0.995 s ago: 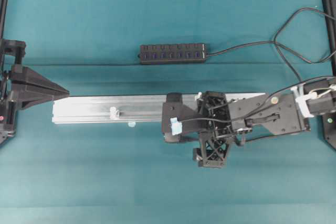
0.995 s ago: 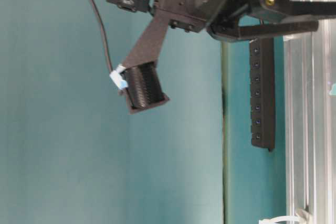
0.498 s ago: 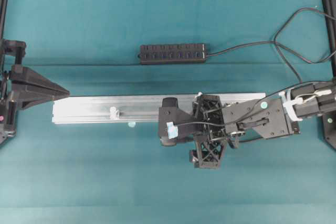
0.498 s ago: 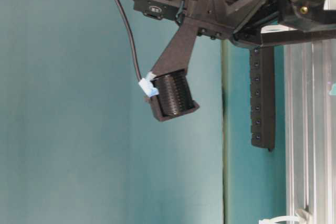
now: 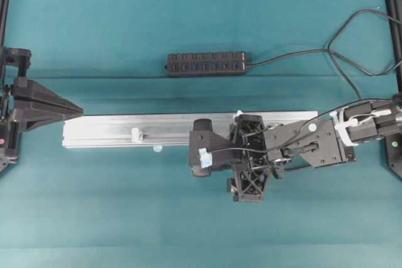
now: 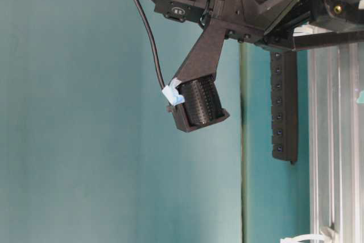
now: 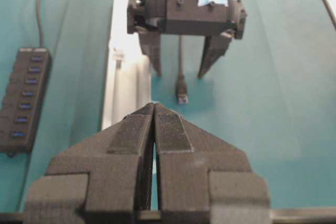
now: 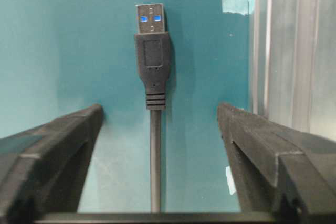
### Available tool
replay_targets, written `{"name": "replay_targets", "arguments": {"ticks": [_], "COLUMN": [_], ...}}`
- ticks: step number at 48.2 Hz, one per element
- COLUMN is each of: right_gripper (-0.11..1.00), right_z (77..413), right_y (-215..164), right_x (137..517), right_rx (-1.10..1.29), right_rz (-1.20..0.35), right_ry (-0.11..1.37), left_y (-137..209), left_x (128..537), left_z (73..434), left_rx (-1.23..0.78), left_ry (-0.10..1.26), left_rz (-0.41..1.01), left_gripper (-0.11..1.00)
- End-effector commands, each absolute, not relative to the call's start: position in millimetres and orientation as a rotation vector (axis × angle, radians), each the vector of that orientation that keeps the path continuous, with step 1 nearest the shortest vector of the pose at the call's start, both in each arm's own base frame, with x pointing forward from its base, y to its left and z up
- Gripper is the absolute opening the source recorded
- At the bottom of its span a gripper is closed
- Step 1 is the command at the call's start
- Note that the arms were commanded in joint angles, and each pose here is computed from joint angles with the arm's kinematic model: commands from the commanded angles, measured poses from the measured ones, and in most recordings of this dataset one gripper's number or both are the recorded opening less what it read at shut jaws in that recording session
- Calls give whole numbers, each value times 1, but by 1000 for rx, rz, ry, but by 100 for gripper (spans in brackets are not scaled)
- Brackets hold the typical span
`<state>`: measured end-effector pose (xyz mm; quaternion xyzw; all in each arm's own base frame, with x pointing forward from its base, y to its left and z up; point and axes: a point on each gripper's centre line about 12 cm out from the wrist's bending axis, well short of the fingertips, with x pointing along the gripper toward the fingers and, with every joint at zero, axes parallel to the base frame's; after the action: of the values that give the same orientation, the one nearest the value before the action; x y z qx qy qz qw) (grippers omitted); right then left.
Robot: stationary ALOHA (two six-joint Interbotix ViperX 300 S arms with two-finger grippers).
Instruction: Pass the USB cable through three rings with both arms.
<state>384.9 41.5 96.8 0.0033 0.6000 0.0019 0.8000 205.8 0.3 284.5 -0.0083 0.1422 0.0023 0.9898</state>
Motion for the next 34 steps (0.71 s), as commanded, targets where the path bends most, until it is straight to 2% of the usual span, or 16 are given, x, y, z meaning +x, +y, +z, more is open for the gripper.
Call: {"name": "replay_targets", "arguments": {"ticks": [1, 15, 21, 34], "right_gripper": [37, 0, -6, -7], "right_z": [100, 100, 100, 99], "right_y": [41, 41, 40, 40], "right_x": [387, 387, 387, 386], "right_rx": [-29, -80, -77, -75], "right_rz": [29, 65, 61, 61], "right_ry": [1279, 1290, 1296, 1298], "left_y": [0, 0, 0, 0], "left_x": [208, 209, 209, 211], "left_z": [295, 295, 295, 293], "left_rx": [-15, -15, -16, -16], "left_ry": [258, 259, 259, 267], "left_rz": [3, 3, 3, 3], "left_gripper": [2, 2, 2, 2]}}
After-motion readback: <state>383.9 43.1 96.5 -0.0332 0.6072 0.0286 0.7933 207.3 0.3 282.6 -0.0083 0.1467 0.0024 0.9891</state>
